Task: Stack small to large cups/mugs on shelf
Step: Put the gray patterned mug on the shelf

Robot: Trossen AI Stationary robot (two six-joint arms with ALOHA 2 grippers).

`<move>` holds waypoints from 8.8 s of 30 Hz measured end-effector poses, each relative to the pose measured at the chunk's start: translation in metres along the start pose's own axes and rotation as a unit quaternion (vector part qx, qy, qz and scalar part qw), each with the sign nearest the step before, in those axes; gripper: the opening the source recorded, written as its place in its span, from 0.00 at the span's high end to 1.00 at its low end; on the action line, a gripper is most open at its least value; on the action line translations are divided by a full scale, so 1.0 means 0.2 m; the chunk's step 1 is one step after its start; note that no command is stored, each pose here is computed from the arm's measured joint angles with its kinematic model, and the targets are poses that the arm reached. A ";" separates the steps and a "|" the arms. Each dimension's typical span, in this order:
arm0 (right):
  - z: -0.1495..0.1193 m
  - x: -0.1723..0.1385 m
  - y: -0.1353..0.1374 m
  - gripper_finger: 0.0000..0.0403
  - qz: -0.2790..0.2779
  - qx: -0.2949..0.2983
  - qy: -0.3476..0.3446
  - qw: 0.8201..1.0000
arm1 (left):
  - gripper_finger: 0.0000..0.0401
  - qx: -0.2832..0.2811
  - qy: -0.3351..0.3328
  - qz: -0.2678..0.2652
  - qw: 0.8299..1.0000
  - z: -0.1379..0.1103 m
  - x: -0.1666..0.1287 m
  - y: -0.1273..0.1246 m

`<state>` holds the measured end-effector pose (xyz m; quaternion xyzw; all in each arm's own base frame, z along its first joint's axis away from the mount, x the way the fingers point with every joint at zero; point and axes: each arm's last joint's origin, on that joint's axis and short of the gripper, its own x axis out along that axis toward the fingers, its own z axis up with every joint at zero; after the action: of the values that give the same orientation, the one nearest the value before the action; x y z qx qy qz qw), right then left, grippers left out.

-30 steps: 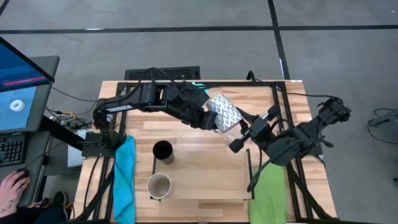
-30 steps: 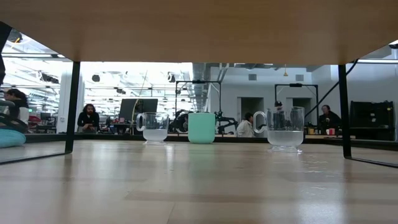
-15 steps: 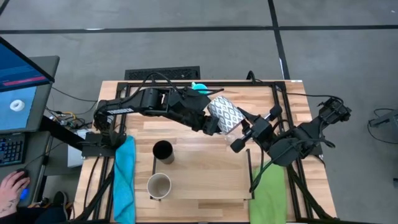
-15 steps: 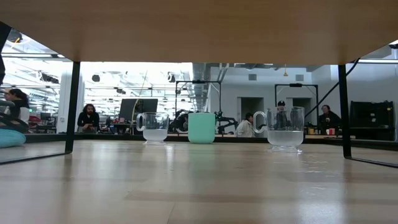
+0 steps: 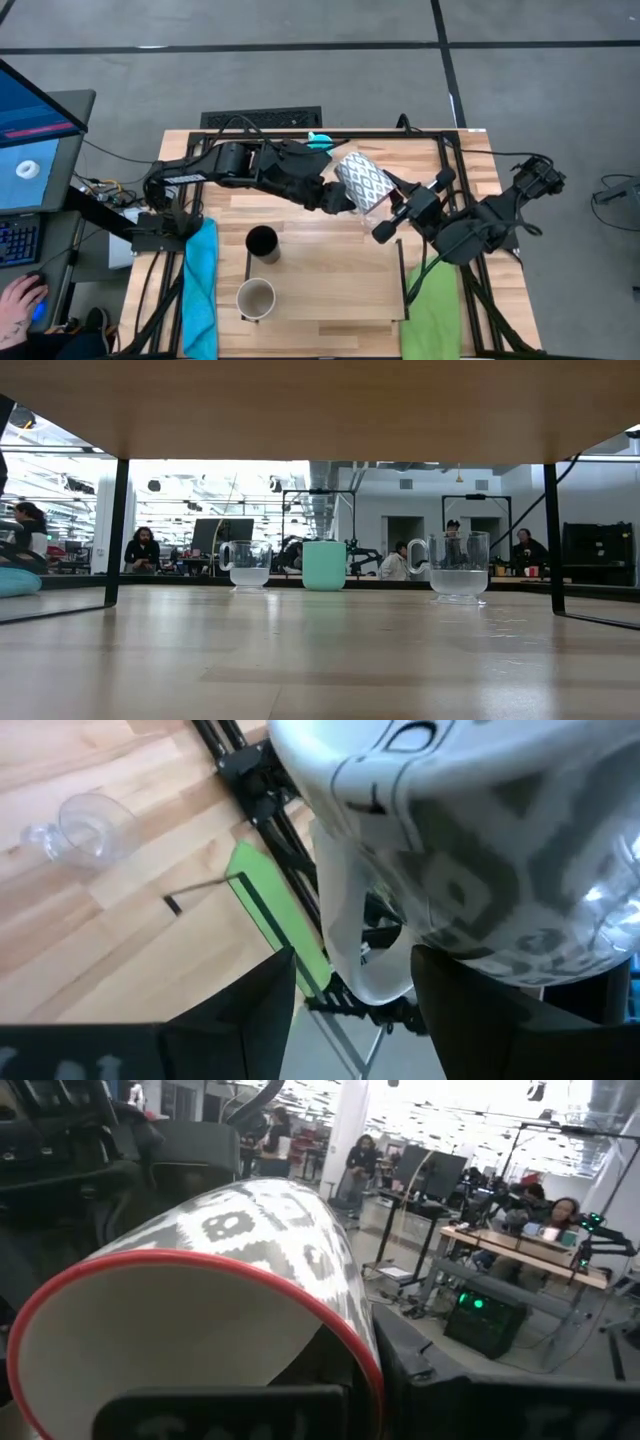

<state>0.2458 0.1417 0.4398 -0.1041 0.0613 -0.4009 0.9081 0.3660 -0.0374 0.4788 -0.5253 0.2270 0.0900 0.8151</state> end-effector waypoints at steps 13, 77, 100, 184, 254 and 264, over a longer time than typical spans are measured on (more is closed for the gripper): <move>-0.01 0.02 -0.01 0.93 -0.015 -0.002 0.004 1.000 | 0.52 -0.007 -0.011 -0.023 1.000 -0.02 -0.04 -0.04; -0.44 0.19 0.10 0.86 0.279 -0.011 0.548 0.789 | 0.52 0.059 0.010 -0.020 0.998 -0.17 -0.43 -0.08; -0.42 0.22 0.12 0.67 0.313 -0.004 0.525 0.792 | 0.52 0.056 0.010 -0.020 0.998 -0.17 -0.43 -0.08; -0.17 -0.20 -0.32 0.62 0.382 0.083 0.401 0.828 | 0.51 0.739 0.247 0.027 0.626 -0.58 0.63 0.21; -0.15 -0.19 -0.31 0.62 0.373 0.087 0.367 0.847 | 0.98 0.634 0.264 0.113 0.718 -0.65 0.14 0.11; -0.15 -0.19 -0.31 0.62 0.373 0.088 0.367 0.848 | 0.98 0.612 0.225 0.074 0.755 -0.62 -0.07 0.04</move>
<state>0.1699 0.1242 0.4259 0.1613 0.3890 -0.0444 0.9059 0.3164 -0.1434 0.4374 0.0991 0.4485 -0.1288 0.8789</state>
